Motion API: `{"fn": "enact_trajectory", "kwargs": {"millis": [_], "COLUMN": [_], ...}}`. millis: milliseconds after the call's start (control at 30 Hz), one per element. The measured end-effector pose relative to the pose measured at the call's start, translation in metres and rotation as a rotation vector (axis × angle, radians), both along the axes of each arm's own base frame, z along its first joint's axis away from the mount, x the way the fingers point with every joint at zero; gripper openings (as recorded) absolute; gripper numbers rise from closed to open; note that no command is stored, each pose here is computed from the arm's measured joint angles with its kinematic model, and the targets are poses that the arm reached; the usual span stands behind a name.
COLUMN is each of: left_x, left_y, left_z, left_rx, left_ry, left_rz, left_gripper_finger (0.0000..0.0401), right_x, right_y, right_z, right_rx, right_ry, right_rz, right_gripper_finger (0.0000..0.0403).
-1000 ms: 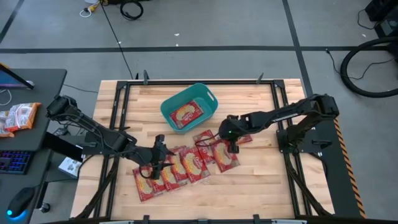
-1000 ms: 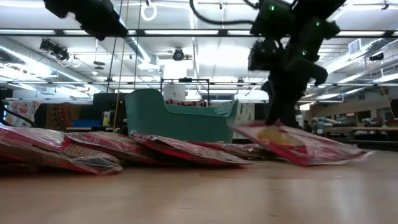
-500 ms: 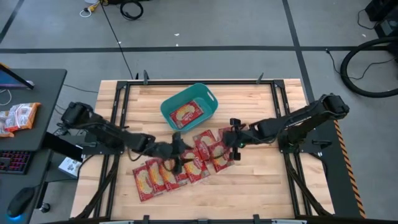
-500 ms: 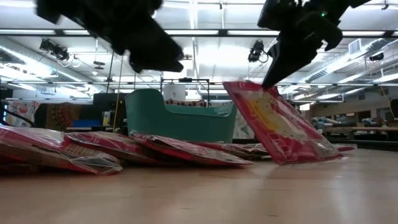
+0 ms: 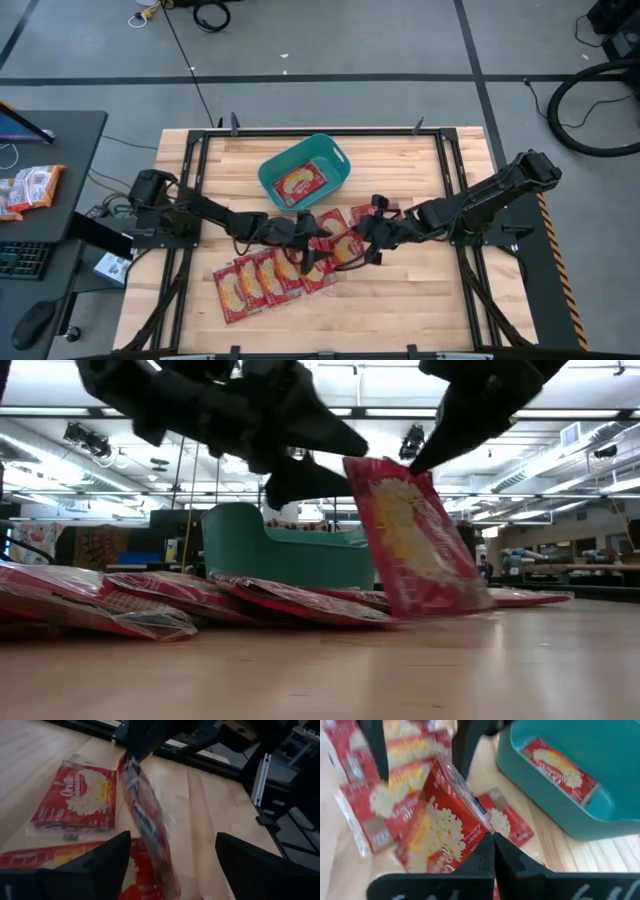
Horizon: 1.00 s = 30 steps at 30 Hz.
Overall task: Sort popcorn bags into baskets
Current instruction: Put the red popcorn bag into the green bin
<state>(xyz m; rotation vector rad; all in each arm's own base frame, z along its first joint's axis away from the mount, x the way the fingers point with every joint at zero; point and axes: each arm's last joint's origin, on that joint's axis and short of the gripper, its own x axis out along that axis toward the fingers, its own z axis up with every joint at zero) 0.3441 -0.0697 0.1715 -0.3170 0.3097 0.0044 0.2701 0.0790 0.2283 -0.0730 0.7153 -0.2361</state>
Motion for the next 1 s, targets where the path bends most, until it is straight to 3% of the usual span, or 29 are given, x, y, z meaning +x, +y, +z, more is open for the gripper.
{"fn": "enact_trajectory", "kwargs": {"millis": [133, 233, 600, 800, 1000], "left_x": [0.013, 0.018, 0.02, 0.015, -0.002], "left_y": [0.001, 0.004, 0.018, 0.026, 0.039], "left_z": [0.002, 0.003, 0.002, 0.015, 0.068], "left_rx": [0.031, 0.063, 0.052, 0.018, 0.036], "left_ry": [0.013, 0.063, 0.106, 0.103, 0.133], "left_rz": [0.0, 0.004, -0.057, -0.103, -0.183], "left_gripper_finger": [0.0286, 0.0255, 0.0025, 0.0038, 0.003], "right_x": [0.004, 0.003, 0.0, -0.011, -0.042], "right_y": [0.001, 0.004, 0.018, 0.02, 0.018], "right_z": [0.004, 0.005, 0.007, 0.025, 0.061], "right_rx": [0.043, 0.048, 0.077, 0.109, 0.097], "right_ry": [-0.063, -0.08, -0.108, -0.154, -0.262], "right_rz": [-0.019, -0.042, -0.007, 0.057, 0.122], "right_gripper_finger": [0.0, 0.0, 0.0019, 0.0064, 0.0102]}}
